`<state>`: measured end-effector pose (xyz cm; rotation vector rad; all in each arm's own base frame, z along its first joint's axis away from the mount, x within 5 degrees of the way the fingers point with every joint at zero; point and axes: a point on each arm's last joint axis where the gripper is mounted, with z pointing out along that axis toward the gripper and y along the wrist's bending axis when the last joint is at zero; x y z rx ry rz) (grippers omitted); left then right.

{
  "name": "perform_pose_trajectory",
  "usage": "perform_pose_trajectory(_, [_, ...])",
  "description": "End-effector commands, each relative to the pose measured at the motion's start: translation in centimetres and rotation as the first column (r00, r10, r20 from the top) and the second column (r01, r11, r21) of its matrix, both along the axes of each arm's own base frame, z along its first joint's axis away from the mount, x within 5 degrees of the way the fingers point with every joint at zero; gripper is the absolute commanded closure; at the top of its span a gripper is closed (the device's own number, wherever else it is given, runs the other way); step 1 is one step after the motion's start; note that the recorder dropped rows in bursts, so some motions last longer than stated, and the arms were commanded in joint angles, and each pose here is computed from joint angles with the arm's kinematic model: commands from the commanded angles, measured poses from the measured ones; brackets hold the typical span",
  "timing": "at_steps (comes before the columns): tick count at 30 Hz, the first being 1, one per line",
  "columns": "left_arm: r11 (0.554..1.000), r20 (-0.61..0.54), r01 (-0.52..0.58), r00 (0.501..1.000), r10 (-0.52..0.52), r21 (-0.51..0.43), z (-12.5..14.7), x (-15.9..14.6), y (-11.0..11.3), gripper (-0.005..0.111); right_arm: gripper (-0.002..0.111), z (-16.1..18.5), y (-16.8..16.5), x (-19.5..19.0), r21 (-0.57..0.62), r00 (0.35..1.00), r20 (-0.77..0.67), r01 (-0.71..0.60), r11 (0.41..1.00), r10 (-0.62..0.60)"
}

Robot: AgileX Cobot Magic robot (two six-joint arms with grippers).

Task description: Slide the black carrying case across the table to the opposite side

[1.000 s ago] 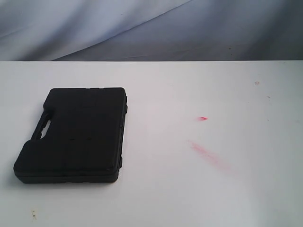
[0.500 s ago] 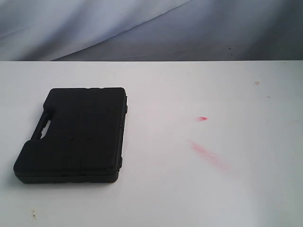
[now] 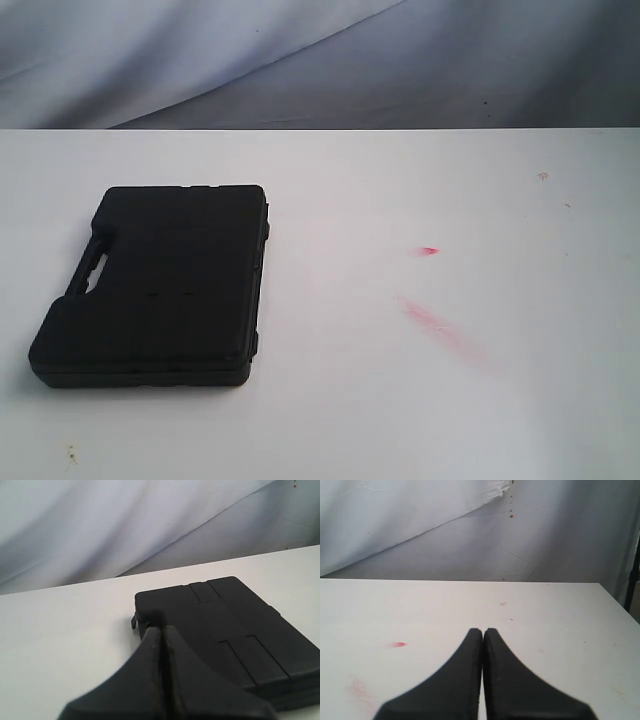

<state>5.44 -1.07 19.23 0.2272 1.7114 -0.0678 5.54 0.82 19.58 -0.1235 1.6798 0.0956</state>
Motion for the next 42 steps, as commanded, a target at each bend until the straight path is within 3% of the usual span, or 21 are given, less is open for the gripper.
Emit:
perform_pose_trajectory(1, [1.000, 0.008, -0.004, 1.000, 0.004, 0.006, -0.05, 0.02, 0.04, 0.107, 0.108, -0.07, -0.01, -0.01, 0.012, 1.000, -0.001, 0.003, 1.000, -0.003])
perform_pose_trajectory(16, [1.000, -0.028, -0.003, 1.000, 0.003, 0.004, -0.37, -0.04, 0.02, 0.107, 0.108, -0.07, -0.01, -0.01, 0.012, 1.000, -0.001, 0.003, 1.000, -0.003])
perform_pose_trajectory(19, [0.992, -0.052, -0.028, 0.998, 0.022, -0.122, -0.37, -0.04, 0.02, 0.107, 0.108, -0.07, -0.01, -0.01, 0.012, 1.000, -0.001, 0.003, 1.000, -0.003])
perform_pose_trajectory(42, [0.993, -0.049, -0.027, 0.999, 0.021, -0.117, -0.35, -0.04, 0.02, 0.107, 0.108, -0.07, -0.01, -0.01, 0.012, 1.000, -0.001, 0.003, 1.000, -0.003])
